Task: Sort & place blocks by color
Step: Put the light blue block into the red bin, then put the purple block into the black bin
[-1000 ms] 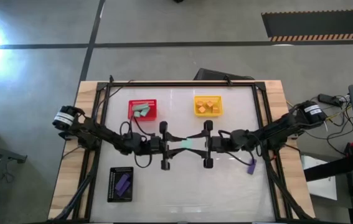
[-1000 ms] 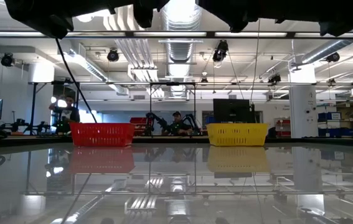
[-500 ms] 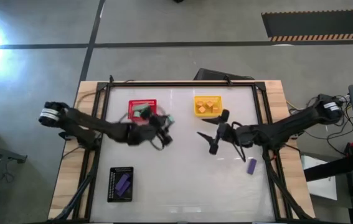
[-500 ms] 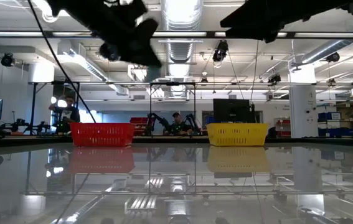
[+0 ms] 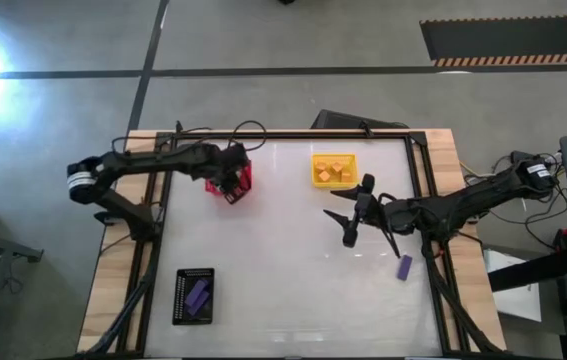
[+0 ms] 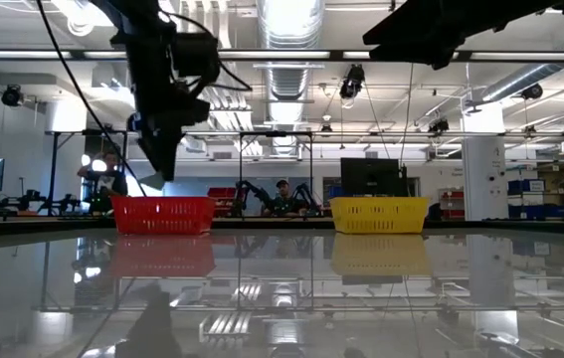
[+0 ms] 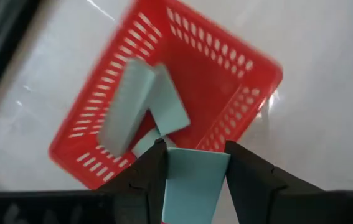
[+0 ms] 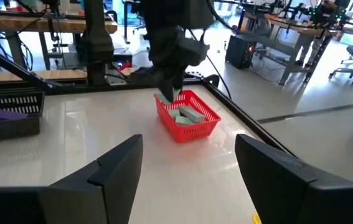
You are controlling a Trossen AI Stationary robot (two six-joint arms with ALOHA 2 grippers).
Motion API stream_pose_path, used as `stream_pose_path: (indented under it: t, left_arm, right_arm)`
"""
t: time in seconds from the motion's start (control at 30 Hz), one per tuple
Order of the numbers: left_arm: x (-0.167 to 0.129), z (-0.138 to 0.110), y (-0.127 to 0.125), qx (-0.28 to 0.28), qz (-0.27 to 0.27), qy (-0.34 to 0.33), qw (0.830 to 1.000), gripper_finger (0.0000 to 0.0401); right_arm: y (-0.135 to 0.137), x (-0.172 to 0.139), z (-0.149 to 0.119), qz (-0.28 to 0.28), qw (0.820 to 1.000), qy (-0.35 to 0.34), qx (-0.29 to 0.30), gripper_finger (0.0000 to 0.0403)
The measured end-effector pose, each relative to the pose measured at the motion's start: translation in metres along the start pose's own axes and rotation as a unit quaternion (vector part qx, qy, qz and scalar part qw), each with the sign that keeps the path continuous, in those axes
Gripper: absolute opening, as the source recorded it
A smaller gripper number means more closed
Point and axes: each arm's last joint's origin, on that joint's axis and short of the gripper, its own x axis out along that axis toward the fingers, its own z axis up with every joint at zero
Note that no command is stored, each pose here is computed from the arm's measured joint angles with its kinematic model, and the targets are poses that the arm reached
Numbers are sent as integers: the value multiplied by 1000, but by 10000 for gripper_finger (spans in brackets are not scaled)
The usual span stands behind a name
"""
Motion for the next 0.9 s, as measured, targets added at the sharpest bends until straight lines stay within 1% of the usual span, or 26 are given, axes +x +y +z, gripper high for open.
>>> stream_pose_path:
  t: [0.1, 0.27, 0.33, 0.5, 0.73, 0.8, 0.9]
  left_arm:
    - [12, 3, 3, 44, -13, 23, 999, 119]
    - [24, 7, 1, 123, -13, 44, 991, 119]
    - [26, 10, 0, 137, -14, 44, 990, 119]
    - [25, 20, 0, 136, -12, 35, 990, 121]
    - [22, 23, 1, 132, 17, 25, 991, 194]
    - [21, 23, 2, 130, 23, 24, 991, 202]
    - [20, 22, -2, 109, 21, 22, 994, 205]
  right_arm:
    - [0, 0, 0, 0, 1000, 0, 0, 246]
    - [0, 0, 0, 0, 1000, 0, 0, 244]
    - [0, 0, 0, 0, 1000, 0, 0, 244]
    - [0, 0, 0, 0, 1000, 0, -1, 247]
    - [0, 0, -2, 0, 1000, 7, -5, 246]
    - [0, 0, -2, 0, 1000, 7, -5, 247]
    - [0, 0, -2, 0, 1000, 8, -5, 248]
